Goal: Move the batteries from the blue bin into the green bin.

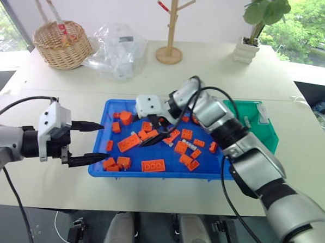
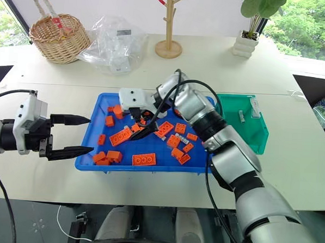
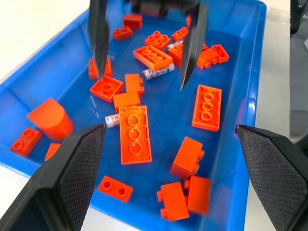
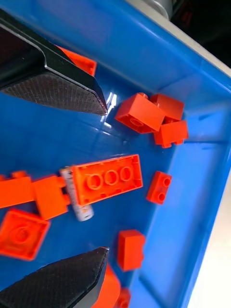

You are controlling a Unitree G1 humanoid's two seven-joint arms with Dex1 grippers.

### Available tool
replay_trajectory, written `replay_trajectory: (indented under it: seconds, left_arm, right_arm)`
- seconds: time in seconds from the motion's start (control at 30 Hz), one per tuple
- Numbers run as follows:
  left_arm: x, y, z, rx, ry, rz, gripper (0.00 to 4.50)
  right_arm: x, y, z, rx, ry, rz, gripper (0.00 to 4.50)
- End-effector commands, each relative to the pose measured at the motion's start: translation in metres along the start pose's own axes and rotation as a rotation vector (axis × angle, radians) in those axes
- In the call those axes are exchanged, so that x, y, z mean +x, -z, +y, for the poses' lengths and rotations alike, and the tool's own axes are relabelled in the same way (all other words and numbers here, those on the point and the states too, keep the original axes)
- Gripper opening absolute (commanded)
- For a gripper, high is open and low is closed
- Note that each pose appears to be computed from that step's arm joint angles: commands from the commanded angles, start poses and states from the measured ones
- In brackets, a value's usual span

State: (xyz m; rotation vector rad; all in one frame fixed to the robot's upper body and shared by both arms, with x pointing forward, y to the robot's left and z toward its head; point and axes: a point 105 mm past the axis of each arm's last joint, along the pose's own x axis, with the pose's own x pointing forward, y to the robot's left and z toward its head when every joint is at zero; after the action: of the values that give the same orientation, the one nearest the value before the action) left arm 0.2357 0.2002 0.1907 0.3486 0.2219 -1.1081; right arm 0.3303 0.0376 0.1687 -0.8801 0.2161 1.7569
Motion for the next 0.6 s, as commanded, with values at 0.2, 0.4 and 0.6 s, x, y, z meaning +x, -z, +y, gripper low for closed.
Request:
replay_trajectory:
  seconds: [0.2,0.4,0.6]
  left_arm:
    - [-0.006,-0.008,-0.006,0.024,-0.020,-0.010,4.50]
    - [-0.009,-0.016,0.003,0.005,-0.065,-0.052,4.50]
    - [-0.012,-0.021,0.010,0.010,-0.083,-0.058,4.50]
  right_arm:
    - [0.022,-0.005,-0.006,-0.074,-0.033,0.031,4.48]
    - [0.049,0.008,-0.009,-0.052,0.031,0.049,4.48]
    - [0.059,0.011,-0.010,-0.028,0.067,0.017,4.48]
